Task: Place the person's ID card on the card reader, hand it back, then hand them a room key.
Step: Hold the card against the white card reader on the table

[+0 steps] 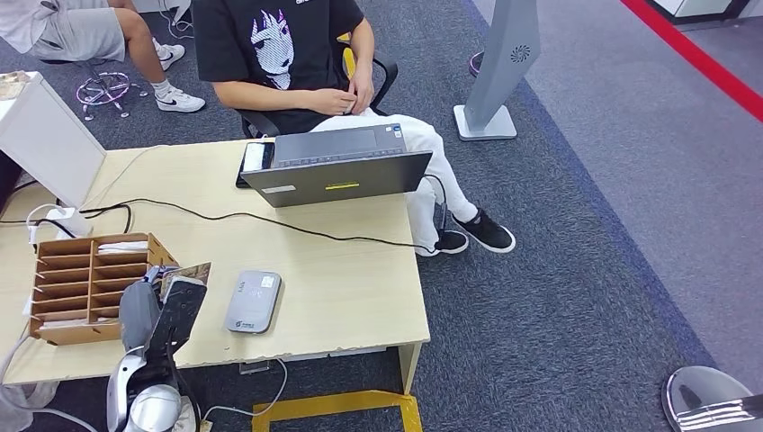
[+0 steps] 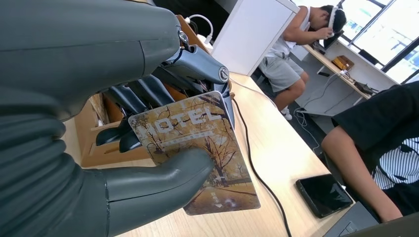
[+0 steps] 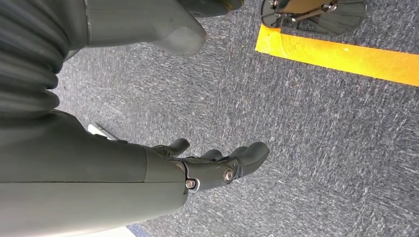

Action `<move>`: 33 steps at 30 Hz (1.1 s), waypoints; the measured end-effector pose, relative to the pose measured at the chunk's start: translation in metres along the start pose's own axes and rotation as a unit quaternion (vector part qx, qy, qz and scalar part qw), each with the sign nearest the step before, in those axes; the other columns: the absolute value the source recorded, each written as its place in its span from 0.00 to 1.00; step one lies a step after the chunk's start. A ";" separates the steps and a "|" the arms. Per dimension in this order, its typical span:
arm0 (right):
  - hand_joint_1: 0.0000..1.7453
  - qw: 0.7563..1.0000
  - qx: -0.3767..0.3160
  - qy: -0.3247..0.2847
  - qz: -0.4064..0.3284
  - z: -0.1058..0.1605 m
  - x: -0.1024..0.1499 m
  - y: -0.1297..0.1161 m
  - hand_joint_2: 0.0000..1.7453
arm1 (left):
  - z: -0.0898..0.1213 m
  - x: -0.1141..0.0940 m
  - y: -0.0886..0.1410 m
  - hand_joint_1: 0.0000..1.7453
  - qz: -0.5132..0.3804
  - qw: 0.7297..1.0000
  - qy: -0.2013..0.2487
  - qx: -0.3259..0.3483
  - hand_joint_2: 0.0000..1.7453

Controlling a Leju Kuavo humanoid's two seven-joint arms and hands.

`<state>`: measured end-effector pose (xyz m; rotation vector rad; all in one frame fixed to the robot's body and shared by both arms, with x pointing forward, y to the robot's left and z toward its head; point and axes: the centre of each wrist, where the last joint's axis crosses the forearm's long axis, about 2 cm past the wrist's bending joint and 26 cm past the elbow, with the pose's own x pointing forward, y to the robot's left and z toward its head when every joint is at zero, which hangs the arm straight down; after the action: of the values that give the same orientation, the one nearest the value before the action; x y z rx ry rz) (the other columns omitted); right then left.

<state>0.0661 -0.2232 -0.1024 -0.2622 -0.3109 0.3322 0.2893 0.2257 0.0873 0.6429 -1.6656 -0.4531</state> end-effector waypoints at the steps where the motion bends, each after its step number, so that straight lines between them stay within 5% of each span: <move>1: 0.00 1.000 0.000 0.000 0.000 0.000 0.000 0.000 1.00 | 0.000 0.000 0.000 1.00 0.000 1.000 0.000 0.000 1.00; 8: 0.00 1.000 0.004 -0.002 0.001 0.000 0.000 0.000 1.00 | 0.000 0.005 -0.002 1.00 -0.004 1.000 -0.001 -0.011 1.00; 15: 0.00 1.000 0.005 -0.007 0.010 0.000 0.002 0.001 1.00 | -0.001 0.003 -0.007 1.00 -0.010 0.998 0.050 -0.048 1.00; 19: 0.00 1.000 0.007 -0.011 0.020 0.000 0.005 0.000 1.00 | -0.025 0.003 -0.004 1.00 -0.084 0.983 0.107 -0.120 1.00; 23: 0.00 1.000 0.007 -0.011 0.024 -0.001 0.007 0.000 1.00 | -0.051 0.002 0.006 1.00 -0.116 0.975 0.112 -0.154 1.00; 33: 0.00 0.999 0.010 -0.018 0.029 -0.001 0.013 -0.001 1.00 | -0.064 -0.005 0.007 1.00 -0.173 0.961 0.116 -0.184 1.00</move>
<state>0.0789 -0.2200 -0.0999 -0.2471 -0.3353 0.3967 0.3514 0.2371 0.1001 0.6803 -1.2059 -0.8814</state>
